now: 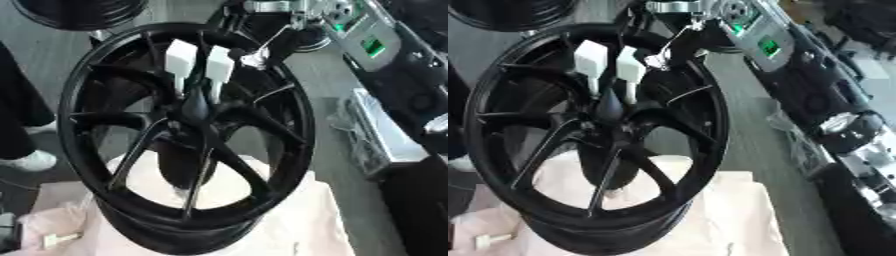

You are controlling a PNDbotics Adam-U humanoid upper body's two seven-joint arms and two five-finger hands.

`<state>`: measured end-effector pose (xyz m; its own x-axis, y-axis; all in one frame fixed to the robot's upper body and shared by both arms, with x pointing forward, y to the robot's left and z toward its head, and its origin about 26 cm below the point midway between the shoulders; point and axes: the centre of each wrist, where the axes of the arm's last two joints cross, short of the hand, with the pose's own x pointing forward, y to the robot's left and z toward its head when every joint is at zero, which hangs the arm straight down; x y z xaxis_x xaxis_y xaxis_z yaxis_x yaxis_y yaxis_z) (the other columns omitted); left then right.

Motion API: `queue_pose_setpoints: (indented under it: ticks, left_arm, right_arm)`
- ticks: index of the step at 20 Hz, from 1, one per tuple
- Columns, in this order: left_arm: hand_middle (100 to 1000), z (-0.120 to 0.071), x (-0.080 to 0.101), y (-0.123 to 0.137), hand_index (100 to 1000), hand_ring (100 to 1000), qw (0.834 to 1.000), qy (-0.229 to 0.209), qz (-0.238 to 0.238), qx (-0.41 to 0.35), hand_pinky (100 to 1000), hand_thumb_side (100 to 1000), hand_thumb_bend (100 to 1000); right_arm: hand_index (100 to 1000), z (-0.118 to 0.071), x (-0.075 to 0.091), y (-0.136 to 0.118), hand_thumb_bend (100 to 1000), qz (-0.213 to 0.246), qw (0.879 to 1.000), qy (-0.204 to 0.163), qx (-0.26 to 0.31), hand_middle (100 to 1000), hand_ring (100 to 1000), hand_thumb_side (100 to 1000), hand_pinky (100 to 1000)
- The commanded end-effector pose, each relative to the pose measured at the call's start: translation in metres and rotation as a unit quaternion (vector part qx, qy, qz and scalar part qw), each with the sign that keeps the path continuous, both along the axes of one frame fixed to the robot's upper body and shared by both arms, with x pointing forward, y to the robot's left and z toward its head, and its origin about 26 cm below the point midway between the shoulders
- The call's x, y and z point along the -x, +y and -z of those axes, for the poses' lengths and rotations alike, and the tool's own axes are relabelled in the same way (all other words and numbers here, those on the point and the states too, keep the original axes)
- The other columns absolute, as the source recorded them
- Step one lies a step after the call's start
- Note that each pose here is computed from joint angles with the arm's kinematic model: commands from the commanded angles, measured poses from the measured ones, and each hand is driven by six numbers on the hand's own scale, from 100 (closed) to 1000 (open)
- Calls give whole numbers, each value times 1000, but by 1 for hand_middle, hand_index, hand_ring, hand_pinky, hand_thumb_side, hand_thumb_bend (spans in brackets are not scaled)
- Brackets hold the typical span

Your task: Pull the pin out of the wheel hub.

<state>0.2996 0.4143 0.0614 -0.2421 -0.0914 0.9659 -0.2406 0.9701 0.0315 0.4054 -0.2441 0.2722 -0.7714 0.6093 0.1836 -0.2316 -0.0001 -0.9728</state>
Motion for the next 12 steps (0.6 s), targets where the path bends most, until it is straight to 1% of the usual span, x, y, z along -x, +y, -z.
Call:
queue_pose_setpoints:
  ticks: [1,8,12]
  left_arm:
    - [708,-9,0,8,828,765,1000,-5,-7,-16,832,861,161]
    - [704,-8,0,6,826,764,1000,-2,-4,-14,832,863,161]
    - [701,-7,1,7,824,764,1000,1,-8,-14,832,868,162]
  right_arm:
    - [892,-8,-1,-6,100,7,1000,-16,-4,821,801,430,791]
    - [898,-2,-5,-8,100,17,1000,-8,-16,824,802,418,791]
    - [906,4,-7,-10,100,26,1000,-3,-13,828,807,403,795]
